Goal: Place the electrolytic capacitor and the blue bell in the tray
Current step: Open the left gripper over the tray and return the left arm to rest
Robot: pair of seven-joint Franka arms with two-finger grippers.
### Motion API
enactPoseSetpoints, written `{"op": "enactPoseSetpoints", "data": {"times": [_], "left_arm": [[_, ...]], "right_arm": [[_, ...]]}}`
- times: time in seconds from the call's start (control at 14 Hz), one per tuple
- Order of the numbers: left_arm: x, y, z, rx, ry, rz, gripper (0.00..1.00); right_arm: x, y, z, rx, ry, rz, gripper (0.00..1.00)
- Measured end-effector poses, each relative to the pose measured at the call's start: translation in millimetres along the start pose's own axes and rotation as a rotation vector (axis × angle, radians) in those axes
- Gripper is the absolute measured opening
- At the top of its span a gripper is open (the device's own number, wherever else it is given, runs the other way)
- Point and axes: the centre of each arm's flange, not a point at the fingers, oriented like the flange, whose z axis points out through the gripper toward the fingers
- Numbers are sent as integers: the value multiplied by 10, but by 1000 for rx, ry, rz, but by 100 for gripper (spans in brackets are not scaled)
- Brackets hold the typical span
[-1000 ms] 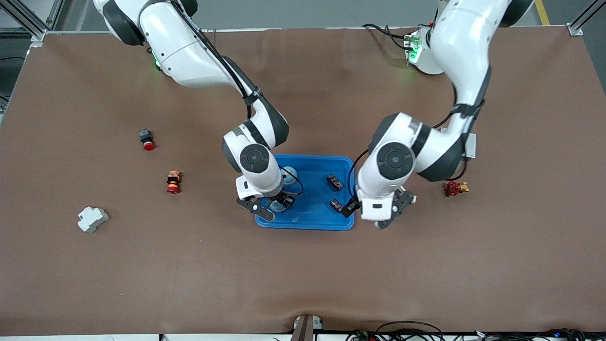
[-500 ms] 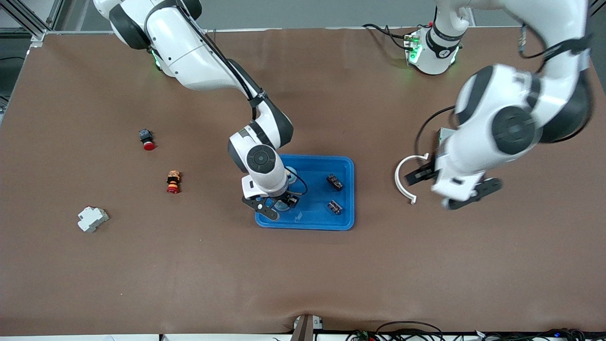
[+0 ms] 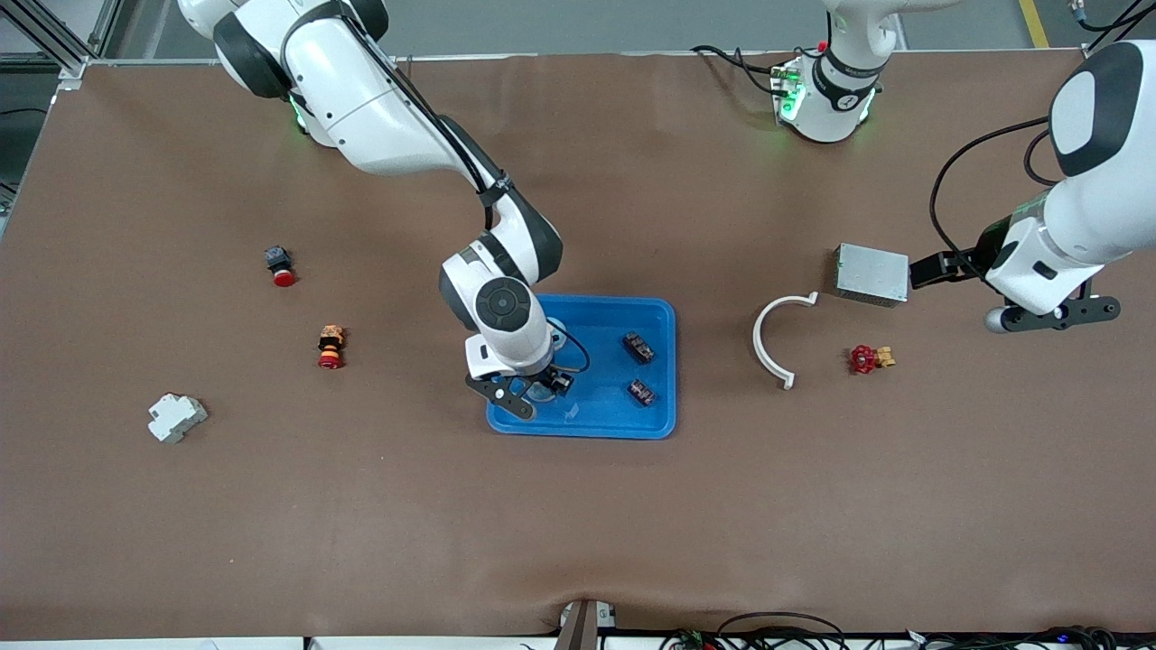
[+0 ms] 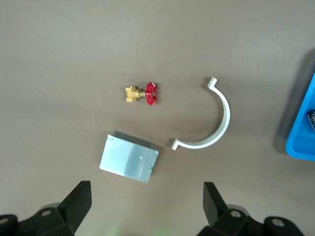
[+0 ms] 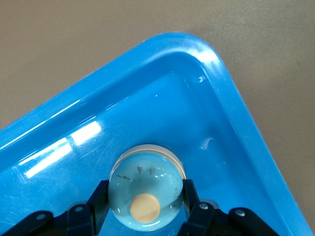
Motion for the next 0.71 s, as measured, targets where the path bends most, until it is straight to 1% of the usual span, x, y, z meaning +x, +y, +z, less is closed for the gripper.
{"op": "enactPoseSetpoints", "data": {"times": [0.14, 0.29, 0.5, 0.57, 0.64, 0.71], "left_arm": [[-72, 14, 78, -2, 51, 9, 100], [-124, 30, 49, -3, 87, 12, 100], [-84, 29, -328, -15, 171, 10, 100], [-57, 28, -502, -21, 202, 10, 100], [-33, 43, -667, -25, 221, 12, 100], [-11, 69, -797, -28, 227, 16, 100]], "right_arm": [[-2, -4, 2, 2, 1, 4, 64], [-27, -19, 2, 5, 3, 5, 64], [-51, -31, 3, 6, 4, 6, 64], [-52, -30, 8, 6, 5, 6, 70], [-52, -28, 21, 3, 9, 1, 79], [-52, -24, 38, -1, 16, -6, 90]]}}
